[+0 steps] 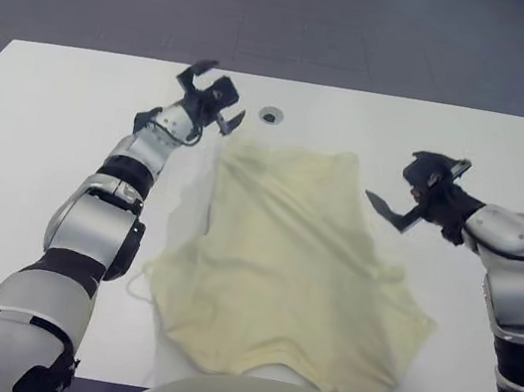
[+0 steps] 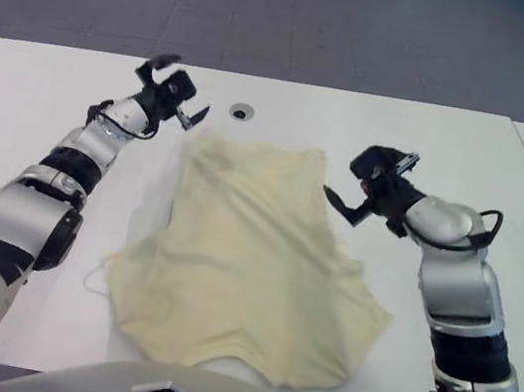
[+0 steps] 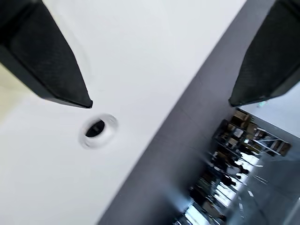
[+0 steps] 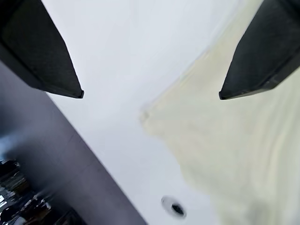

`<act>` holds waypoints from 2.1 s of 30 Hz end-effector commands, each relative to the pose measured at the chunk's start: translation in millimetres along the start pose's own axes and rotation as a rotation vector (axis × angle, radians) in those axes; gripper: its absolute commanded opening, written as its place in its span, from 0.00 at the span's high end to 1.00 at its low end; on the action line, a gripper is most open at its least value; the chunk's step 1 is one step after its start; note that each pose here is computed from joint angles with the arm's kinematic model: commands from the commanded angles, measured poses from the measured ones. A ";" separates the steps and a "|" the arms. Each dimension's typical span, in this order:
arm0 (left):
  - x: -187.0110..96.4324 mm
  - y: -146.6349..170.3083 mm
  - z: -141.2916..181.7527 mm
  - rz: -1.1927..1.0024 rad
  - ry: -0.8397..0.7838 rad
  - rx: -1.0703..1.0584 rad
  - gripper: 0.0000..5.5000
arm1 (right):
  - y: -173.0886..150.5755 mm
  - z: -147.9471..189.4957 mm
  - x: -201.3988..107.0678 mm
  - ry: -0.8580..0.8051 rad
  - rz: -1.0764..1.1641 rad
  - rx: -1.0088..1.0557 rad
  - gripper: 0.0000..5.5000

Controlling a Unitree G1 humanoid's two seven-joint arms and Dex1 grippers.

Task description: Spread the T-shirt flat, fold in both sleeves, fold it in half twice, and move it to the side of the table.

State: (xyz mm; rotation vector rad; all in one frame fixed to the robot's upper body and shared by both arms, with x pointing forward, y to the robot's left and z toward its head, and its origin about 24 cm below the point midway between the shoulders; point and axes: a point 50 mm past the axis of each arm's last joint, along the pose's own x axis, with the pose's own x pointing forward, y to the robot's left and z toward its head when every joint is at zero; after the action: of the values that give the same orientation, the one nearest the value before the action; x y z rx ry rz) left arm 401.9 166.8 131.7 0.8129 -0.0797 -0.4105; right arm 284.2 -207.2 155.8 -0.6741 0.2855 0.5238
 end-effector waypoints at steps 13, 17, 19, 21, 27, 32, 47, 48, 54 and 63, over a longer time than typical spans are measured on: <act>1.7 -73.4 -14.6 -0.306 0.097 0.115 0.02 | 4.6 -42.6 120.6 0.239 -0.062 -0.242 0.02; 5.1 -77.1 -15.1 -0.285 0.145 0.189 0.02 | -5.7 -47.3 125.7 0.302 -0.147 -0.325 0.02; 8.7 -78.8 -12.1 -0.270 0.168 0.217 0.02 | -9.2 -48.7 125.9 0.318 -0.176 -0.332 0.02; 12.1 -77.6 -8.6 -0.245 0.182 0.229 0.02 | -9.4 -48.3 127.2 0.318 -0.193 -0.328 0.02; 19.1 -81.7 1.6 -0.254 0.200 0.222 0.02 | -7.8 -32.9 134.2 0.241 -0.258 -0.308 0.02; 17.3 -77.3 -5.8 -0.252 0.271 0.237 0.02 | -39.0 4.0 128.8 0.050 -0.471 -0.159 0.02; -4.7 -22.9 -42.9 -0.059 0.417 0.179 0.02 | -31.7 25.1 70.5 -0.193 -0.150 -0.099 0.02; -4.1 -16.1 -40.5 -0.032 0.407 0.183 0.02 | -23.7 19.0 63.8 -0.177 -0.114 -0.099 0.02; 9.8 32.9 8.5 0.121 0.175 0.166 0.02 | 21.7 -15.0 19.6 -0.127 0.004 0.045 0.02; -121.3 9.3 -53.7 0.219 0.041 -0.325 0.02 | 59.0 -60.7 -55.3 -0.056 -0.266 0.637 0.02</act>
State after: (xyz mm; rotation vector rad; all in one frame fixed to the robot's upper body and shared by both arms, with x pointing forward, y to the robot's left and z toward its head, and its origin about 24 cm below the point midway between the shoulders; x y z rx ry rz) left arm 394.0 210.6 153.5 0.7076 -0.1417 -0.2191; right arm 244.4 -208.7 102.0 -0.2735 0.2512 0.3812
